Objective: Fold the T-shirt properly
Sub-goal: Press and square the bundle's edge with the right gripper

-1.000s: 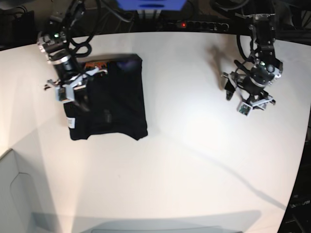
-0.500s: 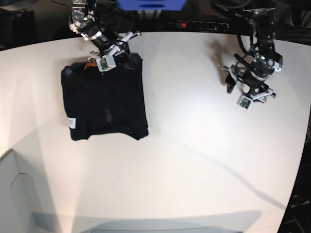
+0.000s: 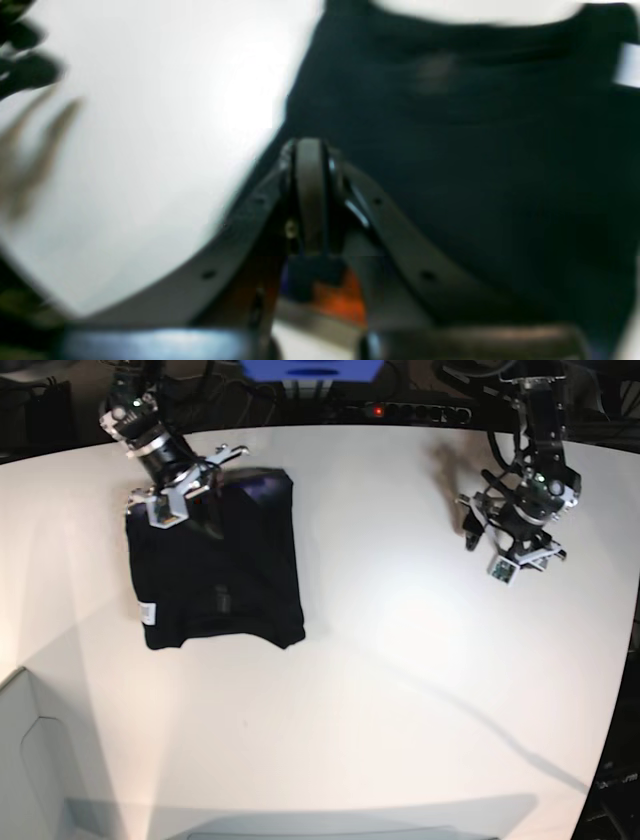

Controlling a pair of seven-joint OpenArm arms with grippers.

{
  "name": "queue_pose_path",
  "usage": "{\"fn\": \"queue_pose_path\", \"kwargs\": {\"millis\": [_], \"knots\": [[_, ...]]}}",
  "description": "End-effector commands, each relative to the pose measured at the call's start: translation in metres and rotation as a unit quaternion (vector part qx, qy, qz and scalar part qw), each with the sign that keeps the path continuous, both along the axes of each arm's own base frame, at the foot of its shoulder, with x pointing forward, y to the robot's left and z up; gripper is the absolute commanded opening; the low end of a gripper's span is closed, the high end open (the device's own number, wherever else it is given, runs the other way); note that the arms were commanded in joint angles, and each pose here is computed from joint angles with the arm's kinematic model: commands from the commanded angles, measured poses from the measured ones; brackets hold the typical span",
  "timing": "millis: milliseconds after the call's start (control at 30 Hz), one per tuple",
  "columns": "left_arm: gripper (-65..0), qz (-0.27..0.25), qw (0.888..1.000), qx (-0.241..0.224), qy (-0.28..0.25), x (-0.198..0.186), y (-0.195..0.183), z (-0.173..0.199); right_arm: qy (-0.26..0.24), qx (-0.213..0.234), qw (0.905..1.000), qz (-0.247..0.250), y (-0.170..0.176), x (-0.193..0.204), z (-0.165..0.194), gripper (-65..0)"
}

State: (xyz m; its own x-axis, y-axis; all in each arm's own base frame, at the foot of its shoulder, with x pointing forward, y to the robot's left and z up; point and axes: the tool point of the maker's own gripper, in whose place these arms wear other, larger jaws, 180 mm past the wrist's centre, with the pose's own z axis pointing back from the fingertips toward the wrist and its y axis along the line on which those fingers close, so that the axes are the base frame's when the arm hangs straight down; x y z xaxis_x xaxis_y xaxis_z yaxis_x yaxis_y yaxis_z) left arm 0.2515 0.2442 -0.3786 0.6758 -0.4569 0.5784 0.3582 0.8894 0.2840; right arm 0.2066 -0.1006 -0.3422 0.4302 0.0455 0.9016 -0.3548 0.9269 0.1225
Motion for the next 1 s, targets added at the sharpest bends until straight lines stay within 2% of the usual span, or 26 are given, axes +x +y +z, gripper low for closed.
{"fn": "queue_pose_path", "kwargs": {"millis": [0,133,267,367,433,567,733,967], "knots": [[-24.6,-0.001,1.0,0.002,-0.014,0.003,0.002,0.008,-0.033,-0.001,0.9994,-0.01,-0.01,0.011,0.015,-65.0],[-24.6,-0.003,1.0,0.003,-0.011,0.0,0.001,0.007,0.003,-0.015,0.9987,-0.049,-0.042,0.012,-0.011,-65.0],[-24.6,-0.003,1.0,0.003,-0.01,-0.002,0.001,0.006,0.055,0.008,0.9959,-0.072,-0.056,0.0,-0.057,-65.0],[-24.6,-0.003,1.0,0.003,-0.009,-0.002,0.001,0.005,0.064,0.03,0.9939,-0.084,-0.057,-0.007,-0.074,-65.0],[-24.6,-0.003,1.0,0.003,-0.009,-0.002,0.001,0.005,0.05,0.034,0.9943,-0.087,-0.058,-0.006,-0.07,-65.0],[-24.6,-0.003,1.0,0.003,-0.007,-0.003,0.001,0.005,-0.014,0.015,0.9968,-0.078,-0.059,0.01,-0.027,-65.0],[-24.6,-0.009,1.0,0.008,-0.011,-0.01,-0.002,0.011,-0.081,-0.007,0.9946,-0.064,-0.055,0.043,0.021,-65.0],[-24.6,-0.013,1.0,0.01,0.0,-0.024,-0.005,0.008,-0.079,-0.019,0.9948,-0.061,-0.063,0.096,0.024,-65.0]]}}
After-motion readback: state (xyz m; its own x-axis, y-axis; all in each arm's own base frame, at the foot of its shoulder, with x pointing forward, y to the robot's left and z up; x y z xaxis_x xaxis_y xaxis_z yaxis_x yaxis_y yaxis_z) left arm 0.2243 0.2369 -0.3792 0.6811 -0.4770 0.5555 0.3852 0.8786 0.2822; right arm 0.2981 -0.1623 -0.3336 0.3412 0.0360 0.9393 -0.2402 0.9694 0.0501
